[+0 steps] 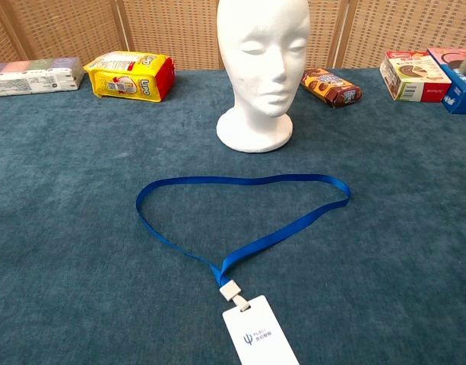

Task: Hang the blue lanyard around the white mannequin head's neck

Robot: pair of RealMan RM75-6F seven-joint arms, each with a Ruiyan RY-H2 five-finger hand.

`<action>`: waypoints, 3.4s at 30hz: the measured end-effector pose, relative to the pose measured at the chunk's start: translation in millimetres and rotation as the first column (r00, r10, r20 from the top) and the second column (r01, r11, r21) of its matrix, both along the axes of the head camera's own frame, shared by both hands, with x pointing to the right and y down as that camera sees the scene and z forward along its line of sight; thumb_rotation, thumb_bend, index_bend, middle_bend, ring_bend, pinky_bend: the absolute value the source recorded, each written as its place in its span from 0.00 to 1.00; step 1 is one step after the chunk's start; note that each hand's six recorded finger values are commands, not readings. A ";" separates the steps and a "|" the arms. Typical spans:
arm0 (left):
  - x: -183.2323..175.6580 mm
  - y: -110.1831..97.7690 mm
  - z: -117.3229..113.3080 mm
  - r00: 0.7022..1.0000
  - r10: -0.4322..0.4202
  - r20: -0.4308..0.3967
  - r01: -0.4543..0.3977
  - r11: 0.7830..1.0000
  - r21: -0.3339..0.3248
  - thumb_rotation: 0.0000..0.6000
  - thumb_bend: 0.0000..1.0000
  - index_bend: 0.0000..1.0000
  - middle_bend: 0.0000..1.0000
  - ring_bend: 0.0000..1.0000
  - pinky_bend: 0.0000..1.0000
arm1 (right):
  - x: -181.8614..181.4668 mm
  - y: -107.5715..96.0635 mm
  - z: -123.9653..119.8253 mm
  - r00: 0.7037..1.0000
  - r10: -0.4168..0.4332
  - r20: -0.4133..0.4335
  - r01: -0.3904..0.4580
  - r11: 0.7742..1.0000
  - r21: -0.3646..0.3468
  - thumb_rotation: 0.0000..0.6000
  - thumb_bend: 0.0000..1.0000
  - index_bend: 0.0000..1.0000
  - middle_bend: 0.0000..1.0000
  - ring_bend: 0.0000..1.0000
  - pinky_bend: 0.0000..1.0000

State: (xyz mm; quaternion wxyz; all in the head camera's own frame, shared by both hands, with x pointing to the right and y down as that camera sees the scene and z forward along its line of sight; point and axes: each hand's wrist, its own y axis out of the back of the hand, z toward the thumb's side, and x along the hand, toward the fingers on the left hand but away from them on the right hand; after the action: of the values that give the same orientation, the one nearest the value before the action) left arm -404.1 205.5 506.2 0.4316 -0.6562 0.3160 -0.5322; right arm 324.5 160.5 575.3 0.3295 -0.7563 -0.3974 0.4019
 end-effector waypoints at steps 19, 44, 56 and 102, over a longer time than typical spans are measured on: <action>21.6 -21.5 0.3 0.998 0.068 -0.006 -0.068 0.998 -0.012 0.21 0.09 0.44 0.95 0.99 0.90 | -34.9 -24.6 47.4 0.946 -0.252 -0.204 0.264 0.964 0.033 0.22 0.34 0.43 0.95 1.00 1.00; 19.1 -20.7 10.5 0.998 0.055 -0.014 -0.056 0.998 -0.038 0.20 0.09 0.44 0.95 0.99 0.90 | -65.5 -22.0 88.6 0.871 -0.384 -0.307 0.402 0.916 -0.005 1.00 0.34 0.47 1.00 1.00 1.00; 18.0 -16.6 11.1 0.999 0.049 -0.017 -0.050 0.997 -0.051 0.20 0.09 0.44 0.95 0.99 0.90 | -73.4 -18.9 94.3 0.867 -0.396 -0.302 0.409 0.912 -0.021 1.00 0.35 0.48 1.00 1.00 1.00; 5.5 -5.9 24.1 1.000 0.002 -0.020 -0.004 0.993 -0.118 0.21 0.09 0.44 0.95 0.99 0.90 | -100.5 -4.5 138.1 0.751 -0.530 -0.395 0.528 0.840 -0.122 1.00 0.34 0.49 1.00 1.00 1.00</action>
State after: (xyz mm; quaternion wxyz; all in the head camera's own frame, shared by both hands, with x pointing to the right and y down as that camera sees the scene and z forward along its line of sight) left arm -398.6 199.7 530.3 0.3895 -0.6865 0.2872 -0.5427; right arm 224.0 156.0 713.4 0.5049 -0.7354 -0.0878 0.4433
